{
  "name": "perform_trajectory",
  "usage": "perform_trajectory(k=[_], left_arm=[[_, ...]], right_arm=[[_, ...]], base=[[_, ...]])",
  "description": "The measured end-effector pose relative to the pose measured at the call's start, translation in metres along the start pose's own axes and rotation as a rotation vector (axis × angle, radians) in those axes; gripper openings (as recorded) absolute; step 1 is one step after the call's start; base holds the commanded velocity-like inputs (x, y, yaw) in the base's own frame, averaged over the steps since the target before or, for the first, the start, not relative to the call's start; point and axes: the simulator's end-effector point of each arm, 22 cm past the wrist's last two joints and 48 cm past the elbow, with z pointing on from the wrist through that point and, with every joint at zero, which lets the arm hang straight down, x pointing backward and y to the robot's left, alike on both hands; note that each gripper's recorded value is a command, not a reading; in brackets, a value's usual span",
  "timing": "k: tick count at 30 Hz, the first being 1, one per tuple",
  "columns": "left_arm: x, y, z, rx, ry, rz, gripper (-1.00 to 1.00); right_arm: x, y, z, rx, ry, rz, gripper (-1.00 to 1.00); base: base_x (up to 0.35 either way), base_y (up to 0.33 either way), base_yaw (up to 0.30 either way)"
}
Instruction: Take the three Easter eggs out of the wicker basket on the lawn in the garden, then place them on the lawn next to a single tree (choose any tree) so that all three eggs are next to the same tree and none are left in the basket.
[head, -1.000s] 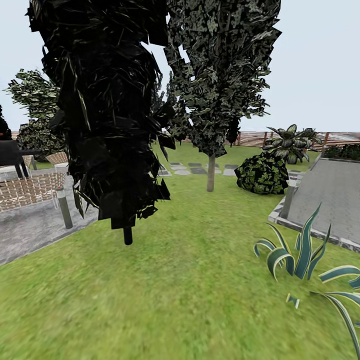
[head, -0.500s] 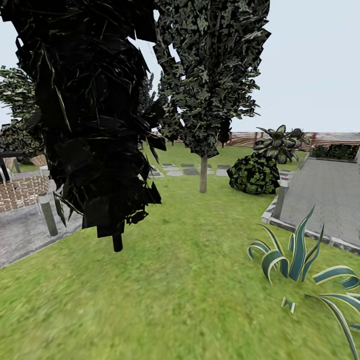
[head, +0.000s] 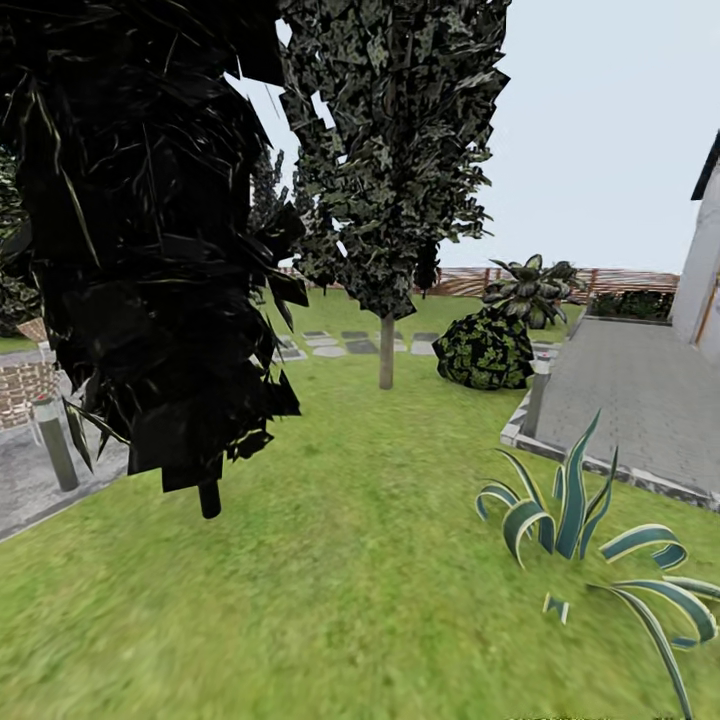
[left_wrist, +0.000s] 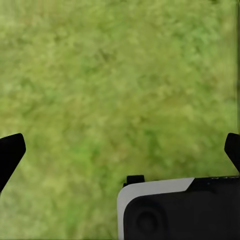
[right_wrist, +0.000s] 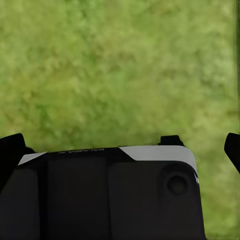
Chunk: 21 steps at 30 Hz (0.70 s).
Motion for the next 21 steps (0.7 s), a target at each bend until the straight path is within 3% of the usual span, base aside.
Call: perform_trajectory(k=[10,21], left_arm=[[-0.0041,0.0004,0.0006,-0.001,-0.011,-0.001,1.00],[-0.0048,0.0005,0.0004,-0.001,-0.013,-0.001,1.00]], right_arm=[[-0.0042,0.0004,-0.0008,0.000,-0.011,-0.001,1.00],[-0.0053,0.0006,-0.0011,-0.001,-0.014,-0.001,1.00]], base=[[0.003,0.000,-0.193],[0.020,0.008,-0.036]])
